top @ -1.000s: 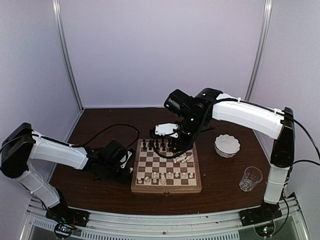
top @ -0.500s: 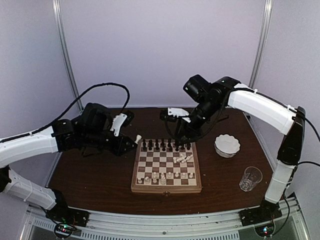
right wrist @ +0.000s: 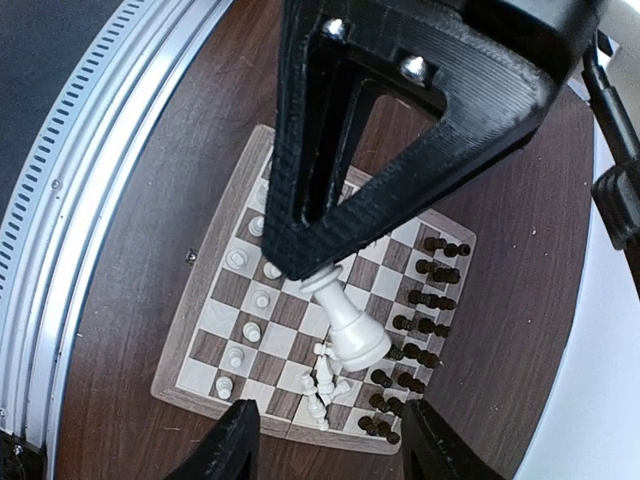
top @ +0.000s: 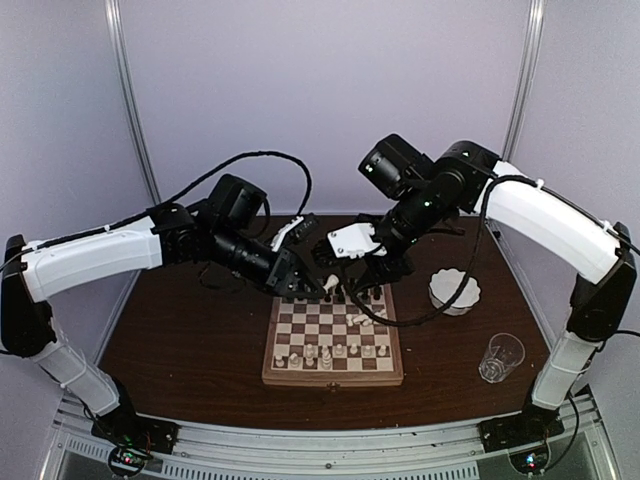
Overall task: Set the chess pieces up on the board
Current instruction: Pass from the left arm to the right, then pass from the right arm to the left
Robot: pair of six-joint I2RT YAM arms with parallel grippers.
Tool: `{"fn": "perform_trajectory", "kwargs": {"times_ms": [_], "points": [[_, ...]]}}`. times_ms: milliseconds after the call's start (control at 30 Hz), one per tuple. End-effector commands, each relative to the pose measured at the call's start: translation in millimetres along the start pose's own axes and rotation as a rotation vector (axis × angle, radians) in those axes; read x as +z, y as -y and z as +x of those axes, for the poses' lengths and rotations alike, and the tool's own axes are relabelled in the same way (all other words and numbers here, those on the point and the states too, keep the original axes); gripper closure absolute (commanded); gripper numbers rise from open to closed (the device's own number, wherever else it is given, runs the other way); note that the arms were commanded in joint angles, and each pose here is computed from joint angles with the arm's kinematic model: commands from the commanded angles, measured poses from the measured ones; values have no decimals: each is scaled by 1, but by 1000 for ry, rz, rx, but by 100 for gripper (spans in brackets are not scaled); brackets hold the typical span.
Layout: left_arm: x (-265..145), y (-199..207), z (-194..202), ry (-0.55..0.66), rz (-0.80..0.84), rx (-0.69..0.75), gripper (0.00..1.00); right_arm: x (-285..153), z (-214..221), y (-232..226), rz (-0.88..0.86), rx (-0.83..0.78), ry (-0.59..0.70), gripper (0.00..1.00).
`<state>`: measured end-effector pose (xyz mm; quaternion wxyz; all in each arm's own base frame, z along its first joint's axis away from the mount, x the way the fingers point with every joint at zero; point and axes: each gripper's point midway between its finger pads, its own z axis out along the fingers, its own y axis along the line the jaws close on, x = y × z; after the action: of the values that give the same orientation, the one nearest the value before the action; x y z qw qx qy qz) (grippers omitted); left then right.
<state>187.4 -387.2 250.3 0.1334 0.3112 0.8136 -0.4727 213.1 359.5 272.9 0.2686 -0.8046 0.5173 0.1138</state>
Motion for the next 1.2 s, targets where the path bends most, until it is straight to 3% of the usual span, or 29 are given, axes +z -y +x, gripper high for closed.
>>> {"fn": "perform_trajectory", "kwargs": {"times_ms": [0,333,533,667,767,867,1000,1167], "points": [[1,34,-13,-19,198,-56,87,-8,3,1,55,-64,-59,49],[4,46,-19,-15,289,-104,88,2,-5,-13,33,-97,-71,56],[2,43,-20,0,274,-108,85,8,-5,-14,39,-67,-78,81],[-12,38,-26,84,175,-31,63,14,-3,-4,67,62,-54,87],[-33,32,-42,263,53,68,55,15,-2,-2,15,217,26,88],[-48,27,-45,400,8,127,51,17,-6,-5,-78,361,116,88],[-42,19,-43,387,-31,145,50,16,-16,-5,-189,515,244,88],[-37,16,-49,408,-64,172,48,18,-19,-5,-240,573,288,88]]}}
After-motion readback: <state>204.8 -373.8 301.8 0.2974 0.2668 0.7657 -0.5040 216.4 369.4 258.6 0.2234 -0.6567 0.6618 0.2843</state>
